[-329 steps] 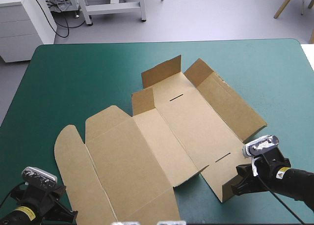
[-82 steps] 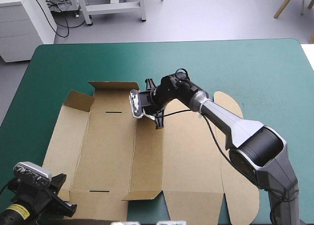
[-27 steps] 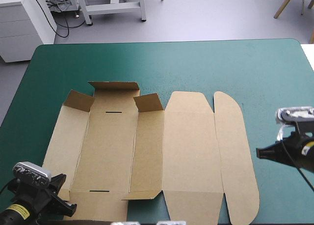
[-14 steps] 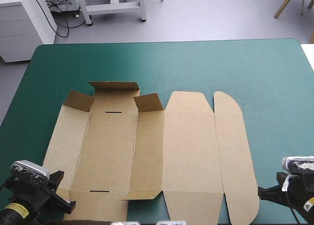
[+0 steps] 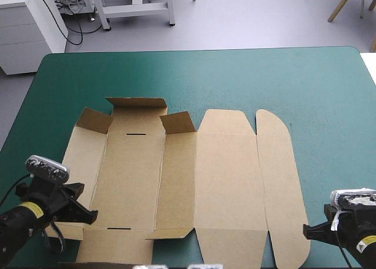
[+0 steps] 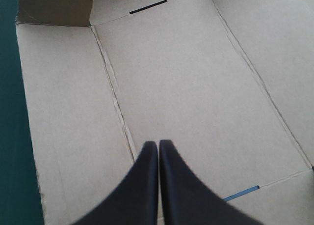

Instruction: Fold the box

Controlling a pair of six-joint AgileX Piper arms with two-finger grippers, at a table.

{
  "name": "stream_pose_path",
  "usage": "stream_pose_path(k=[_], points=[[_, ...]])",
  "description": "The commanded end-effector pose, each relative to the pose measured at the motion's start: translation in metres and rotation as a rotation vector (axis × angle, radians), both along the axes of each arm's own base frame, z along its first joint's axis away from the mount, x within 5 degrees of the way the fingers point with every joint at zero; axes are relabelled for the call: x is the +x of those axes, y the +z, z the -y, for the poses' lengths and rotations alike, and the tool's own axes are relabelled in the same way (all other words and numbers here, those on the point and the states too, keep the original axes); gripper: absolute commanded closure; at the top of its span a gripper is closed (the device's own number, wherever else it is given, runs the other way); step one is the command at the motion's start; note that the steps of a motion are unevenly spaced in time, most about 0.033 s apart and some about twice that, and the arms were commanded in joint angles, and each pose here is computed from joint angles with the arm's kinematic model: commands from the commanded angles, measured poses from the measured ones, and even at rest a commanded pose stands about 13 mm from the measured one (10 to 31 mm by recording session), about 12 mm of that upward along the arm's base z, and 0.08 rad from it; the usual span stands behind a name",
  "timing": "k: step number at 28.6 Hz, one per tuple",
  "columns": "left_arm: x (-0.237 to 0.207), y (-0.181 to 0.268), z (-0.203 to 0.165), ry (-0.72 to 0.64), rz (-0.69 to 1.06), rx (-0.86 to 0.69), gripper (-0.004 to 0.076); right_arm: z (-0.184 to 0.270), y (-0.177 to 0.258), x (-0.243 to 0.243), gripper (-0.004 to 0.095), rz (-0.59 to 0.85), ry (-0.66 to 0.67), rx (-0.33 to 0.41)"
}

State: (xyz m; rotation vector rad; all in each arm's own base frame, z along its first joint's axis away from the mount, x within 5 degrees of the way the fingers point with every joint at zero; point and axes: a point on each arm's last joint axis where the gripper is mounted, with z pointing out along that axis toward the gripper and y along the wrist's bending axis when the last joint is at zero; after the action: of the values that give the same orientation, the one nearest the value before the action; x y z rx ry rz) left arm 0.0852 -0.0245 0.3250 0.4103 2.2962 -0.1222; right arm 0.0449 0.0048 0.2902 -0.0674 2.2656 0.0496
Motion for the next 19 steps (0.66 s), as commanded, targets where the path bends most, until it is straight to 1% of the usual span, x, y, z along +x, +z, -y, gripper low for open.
stream_pose_path(k=[1,5,7,11,14,19], points=[[0.024,0.018,0.005,0.035,0.025,-0.030,0.0734,0.000,0.007,0.004,0.0927,0.058,-0.002,-0.006],[0.056,0.030,0.012,0.051,-0.023,-0.035,0.0734,0.000,0.007,0.004,0.0927,0.058,-0.002,-0.006],[0.071,0.032,0.013,0.060,-0.037,-0.004,0.0734,0.000,0.007,0.004,0.0927,0.058,-0.002,-0.006],[0.103,0.035,0.004,0.160,-0.069,0.014,0.0734,0.000,0.007,0.004,0.0927,0.058,-0.002,-0.006],[0.124,0.041,-0.015,0.268,-0.083,-0.010,0.0734,0.000,0.007,0.004,0.0927,0.058,-0.002,-0.006],[0.139,0.044,-0.054,0.393,-0.100,-0.047,0.0734,0.000,0.007,0.004,0.0927,0.058,-0.002,-0.006]])
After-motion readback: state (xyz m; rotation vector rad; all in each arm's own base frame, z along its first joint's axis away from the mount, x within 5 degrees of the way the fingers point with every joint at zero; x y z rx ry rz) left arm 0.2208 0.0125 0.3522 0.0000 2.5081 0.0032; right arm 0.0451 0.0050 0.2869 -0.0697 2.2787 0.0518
